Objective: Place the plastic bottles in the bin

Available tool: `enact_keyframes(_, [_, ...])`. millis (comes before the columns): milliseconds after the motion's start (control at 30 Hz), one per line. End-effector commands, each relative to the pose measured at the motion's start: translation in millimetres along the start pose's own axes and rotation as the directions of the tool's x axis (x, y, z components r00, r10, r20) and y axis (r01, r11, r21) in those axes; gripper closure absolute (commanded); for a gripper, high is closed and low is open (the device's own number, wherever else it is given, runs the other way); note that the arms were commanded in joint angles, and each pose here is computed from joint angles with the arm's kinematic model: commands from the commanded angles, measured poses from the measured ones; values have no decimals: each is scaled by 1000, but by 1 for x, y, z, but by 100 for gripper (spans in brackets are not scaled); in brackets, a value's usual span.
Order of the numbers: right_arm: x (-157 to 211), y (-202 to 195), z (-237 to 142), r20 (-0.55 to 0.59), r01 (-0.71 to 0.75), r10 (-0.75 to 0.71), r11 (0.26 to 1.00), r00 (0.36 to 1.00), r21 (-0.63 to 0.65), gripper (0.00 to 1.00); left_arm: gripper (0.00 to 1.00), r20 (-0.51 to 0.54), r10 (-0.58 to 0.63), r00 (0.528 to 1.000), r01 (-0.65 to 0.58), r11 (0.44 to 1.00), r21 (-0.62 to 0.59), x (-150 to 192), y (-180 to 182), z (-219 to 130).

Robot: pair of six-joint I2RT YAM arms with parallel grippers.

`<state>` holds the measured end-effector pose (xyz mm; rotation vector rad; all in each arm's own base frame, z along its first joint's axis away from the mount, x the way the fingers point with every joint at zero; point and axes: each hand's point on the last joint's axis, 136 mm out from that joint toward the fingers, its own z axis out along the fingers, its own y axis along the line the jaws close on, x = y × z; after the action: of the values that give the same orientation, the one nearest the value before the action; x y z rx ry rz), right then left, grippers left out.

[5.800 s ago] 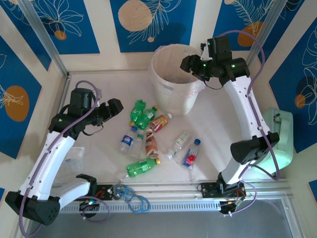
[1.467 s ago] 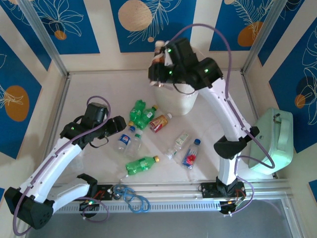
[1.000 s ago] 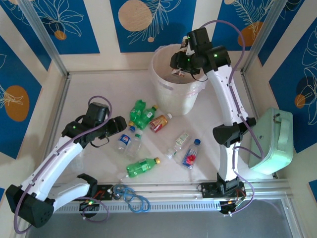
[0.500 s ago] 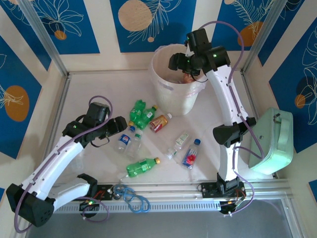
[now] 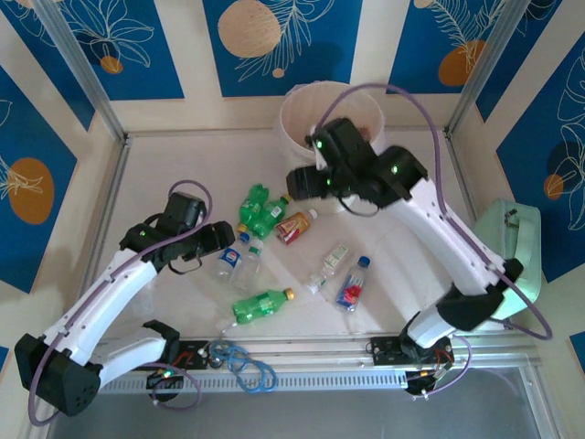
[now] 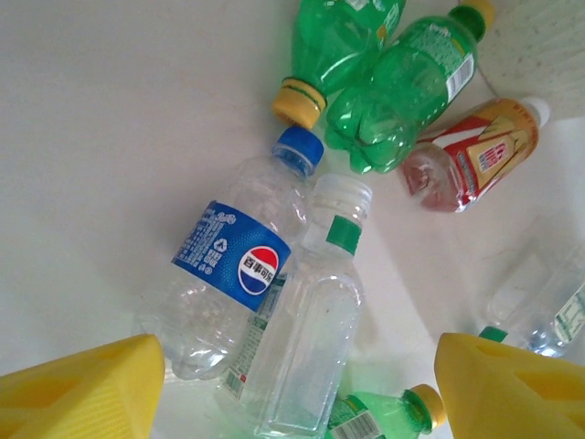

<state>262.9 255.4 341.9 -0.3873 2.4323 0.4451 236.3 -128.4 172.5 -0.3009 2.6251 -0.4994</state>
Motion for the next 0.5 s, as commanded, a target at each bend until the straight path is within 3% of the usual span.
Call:
enact_keyframes(0, [28, -14, 3, -6, -48, 49, 997, 999, 67, 29, 23, -53, 71, 996, -71, 997, -2, 15, -2, 4])
enact_keyframes(133, [75, -42, 10, -57, -212, 220, 970, 974, 116, 28, 23, -88, 228, 970, -219, 970, 104, 34, -30, 7])
enact_keyframes(300, [123, -82, 23, -114, -428, 451, 885, 885, 181, 29, 22, -143, 426, 893, -394, 895, 208, 71, -59, 13])
enact_keyframes(400, [132, -97, 25, -107, -502, 526, 844, 844, 188, 29, 20, -209, 541, 814, -491, 835, 249, 100, -69, 21])
enact_keyframes(467, [131, -101, 25, -102, -532, 553, 828, 827, 179, 29, 18, -263, 631, 730, -581, 775, 249, 120, -70, 25])
